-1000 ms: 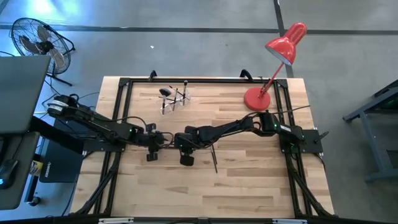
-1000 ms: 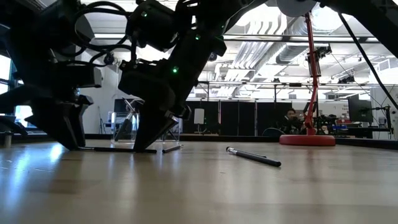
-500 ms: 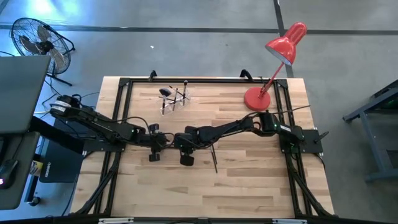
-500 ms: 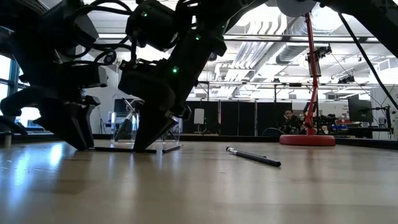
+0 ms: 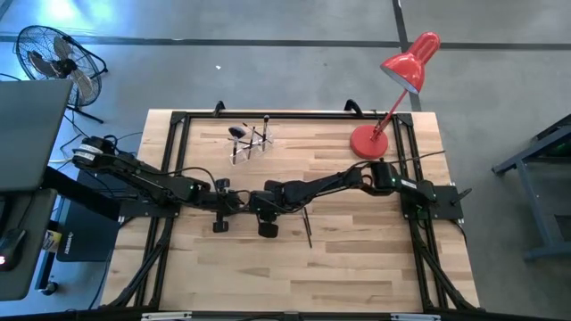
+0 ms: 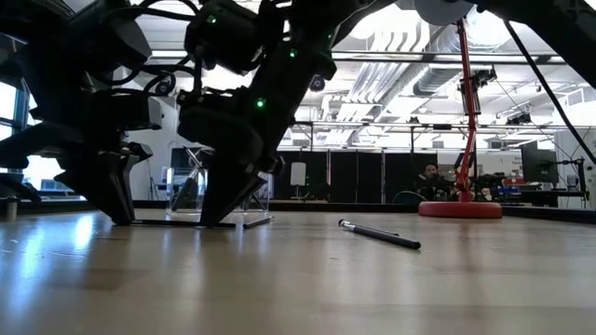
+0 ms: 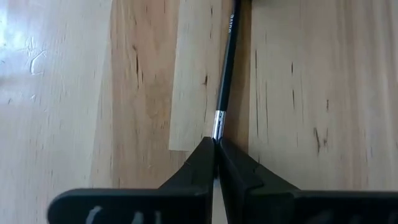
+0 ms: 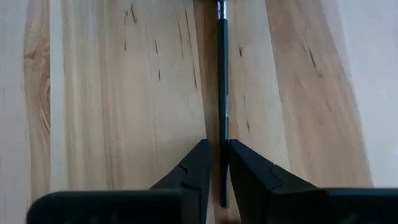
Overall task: Put items in baskets/containers
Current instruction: Put the eyeshadow brush into the transparent organizer
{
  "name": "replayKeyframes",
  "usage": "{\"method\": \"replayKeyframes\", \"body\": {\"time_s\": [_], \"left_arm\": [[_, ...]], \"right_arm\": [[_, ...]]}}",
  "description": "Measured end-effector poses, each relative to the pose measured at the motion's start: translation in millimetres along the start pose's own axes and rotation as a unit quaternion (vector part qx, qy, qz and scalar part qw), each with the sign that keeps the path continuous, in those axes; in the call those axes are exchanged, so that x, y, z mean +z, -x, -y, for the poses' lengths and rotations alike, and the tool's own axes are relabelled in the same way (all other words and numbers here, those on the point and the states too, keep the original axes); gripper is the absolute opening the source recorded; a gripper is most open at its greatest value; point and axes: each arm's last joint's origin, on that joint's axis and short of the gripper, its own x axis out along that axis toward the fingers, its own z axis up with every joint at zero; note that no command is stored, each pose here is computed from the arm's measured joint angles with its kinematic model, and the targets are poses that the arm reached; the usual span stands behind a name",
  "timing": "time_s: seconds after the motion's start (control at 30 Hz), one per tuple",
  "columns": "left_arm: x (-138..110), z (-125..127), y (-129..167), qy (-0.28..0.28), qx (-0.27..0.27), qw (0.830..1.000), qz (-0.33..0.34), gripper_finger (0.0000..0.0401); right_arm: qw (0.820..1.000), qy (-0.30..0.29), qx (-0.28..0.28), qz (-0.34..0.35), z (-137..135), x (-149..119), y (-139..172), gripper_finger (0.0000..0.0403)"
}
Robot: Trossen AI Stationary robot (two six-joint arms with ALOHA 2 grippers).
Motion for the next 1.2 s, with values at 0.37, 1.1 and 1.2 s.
{"method": "replayKeyframes", "body": {"time_s": [0.37,1.1,1.2], "left_arm": [[0,0,0,0.001,0.008,1.0,0.003,0.0002],[9,0,9,0.049,-0.002,0.998,0.038,0.0001],[13,1,11,0.049,-0.004,0.998,0.038,0.0003]], "right_arm": [[0.999,0.011,-0.012,0.04,-1,14,24,0.0093],[0.998,0.034,-0.029,0.035,-5,14,40,0.0147],[0.995,0.079,-0.052,0.035,-6,14,41,0.0147]]}}
